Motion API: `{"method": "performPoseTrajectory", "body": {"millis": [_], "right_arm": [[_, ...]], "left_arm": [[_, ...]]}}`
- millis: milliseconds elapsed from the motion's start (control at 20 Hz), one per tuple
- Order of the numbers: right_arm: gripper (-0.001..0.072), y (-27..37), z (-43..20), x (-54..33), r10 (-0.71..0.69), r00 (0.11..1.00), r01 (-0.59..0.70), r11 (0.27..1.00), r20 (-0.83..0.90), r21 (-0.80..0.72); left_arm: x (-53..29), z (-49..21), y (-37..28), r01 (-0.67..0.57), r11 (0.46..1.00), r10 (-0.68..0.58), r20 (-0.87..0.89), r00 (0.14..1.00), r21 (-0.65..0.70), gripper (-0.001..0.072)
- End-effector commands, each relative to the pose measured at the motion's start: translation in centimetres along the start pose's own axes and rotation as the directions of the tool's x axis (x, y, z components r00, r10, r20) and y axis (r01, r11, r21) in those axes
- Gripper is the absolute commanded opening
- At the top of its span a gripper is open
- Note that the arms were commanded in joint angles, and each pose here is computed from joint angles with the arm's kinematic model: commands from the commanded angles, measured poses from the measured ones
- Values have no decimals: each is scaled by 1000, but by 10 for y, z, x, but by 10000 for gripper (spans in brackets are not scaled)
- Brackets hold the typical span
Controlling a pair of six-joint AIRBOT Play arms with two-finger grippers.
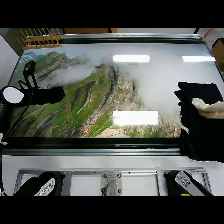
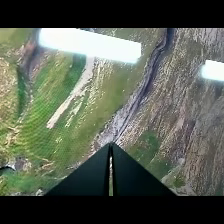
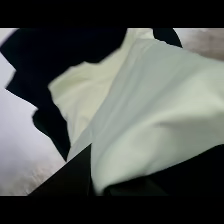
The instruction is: Fold the clothes and pants, and hang the long-sleeved shirts on hangers.
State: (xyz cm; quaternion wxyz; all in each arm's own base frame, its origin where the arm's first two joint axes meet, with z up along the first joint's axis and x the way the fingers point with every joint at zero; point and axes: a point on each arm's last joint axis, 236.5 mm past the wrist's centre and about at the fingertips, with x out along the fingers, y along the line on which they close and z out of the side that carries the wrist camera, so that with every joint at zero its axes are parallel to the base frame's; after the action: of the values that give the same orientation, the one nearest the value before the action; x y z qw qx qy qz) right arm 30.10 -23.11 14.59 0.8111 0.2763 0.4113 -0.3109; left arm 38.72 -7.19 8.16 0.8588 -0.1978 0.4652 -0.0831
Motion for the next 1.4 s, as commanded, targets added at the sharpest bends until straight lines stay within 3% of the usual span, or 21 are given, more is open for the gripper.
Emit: {"method": "performPoseTrajectory", "body": {"millis": [0, 250, 300, 350, 400, 550, 600, 750, 850, 950, 1150, 1300, 1350], "right_arm": [[13, -67, -65, 14, -164, 976, 172, 984, -146, 47], [33, -114, -92, 15, -232, 952, 254, 962, -198, 95], [216, -120, -89, 15, -239, 954, 261, 959, -184, 108], [555, -125, -85, 14, -245, 955, 265, 958, -166, 108], [716, -131, -79, 12, -259, 955, 274, 957, -146, 93], [716, -131, -29, -15, -267, 963, 264, 960, 20, 94], [716, -112, -3, -27, -211, 971, 202, 975, 110, 89], [715, 0, 32, -61, 159, 951, -145, 987, 265, -72], [716, 95, 8, -86, 460, 865, -418, 881, 199, -221], [716, 163, -37, -103, 617, 785, -566, 749, 54, -344], [716, 241, -148, -116, 665, 699, -682, 510, -264, -523], [706, 255, -189, -115, 611, 709, -665, 415, -352, -621], [604, 258, -196, -118, 607, 705, -667, 394, -366, -632]], "left_arm": [[0, -3, 0, 0, 1000, 0, -13, 1000, 2, 6], [0, -5, 0, 0, 1000, 1, -19, 1000, 2, 5], [0, -5, 0, 0, 1000, 1, -20, 1000, 2, 6], [0, -5, 0, 0, 1000, 0, -20, 1000, 1, 5], [0, -6, 0, 0, 1000, 0, -23, 1000, 1, 6], [0, -8, 0, 0, 1000, 0, -31, 1000, 2, 6], [0, -7, 0, 0, 1000, 0, -30, 1000, 1, 6], [0, -8, 0, 0, 1000, 0, -34, 999, 1, 6], [0, -8, 0, 0, 1000, 0, -33, 999, 1, 6], [0, -8, 0, 0, 1000, 0, -32, 999, 1, 6], [0, -8, 0, 0, 1000, 0, -35, 999, 1, 6], [0, -10, 0, 0, 1000, 0, -40, 999, 0, 6], [0, -10, 0, 0, 1000, 1, -40, 999, 1, 6]]}}
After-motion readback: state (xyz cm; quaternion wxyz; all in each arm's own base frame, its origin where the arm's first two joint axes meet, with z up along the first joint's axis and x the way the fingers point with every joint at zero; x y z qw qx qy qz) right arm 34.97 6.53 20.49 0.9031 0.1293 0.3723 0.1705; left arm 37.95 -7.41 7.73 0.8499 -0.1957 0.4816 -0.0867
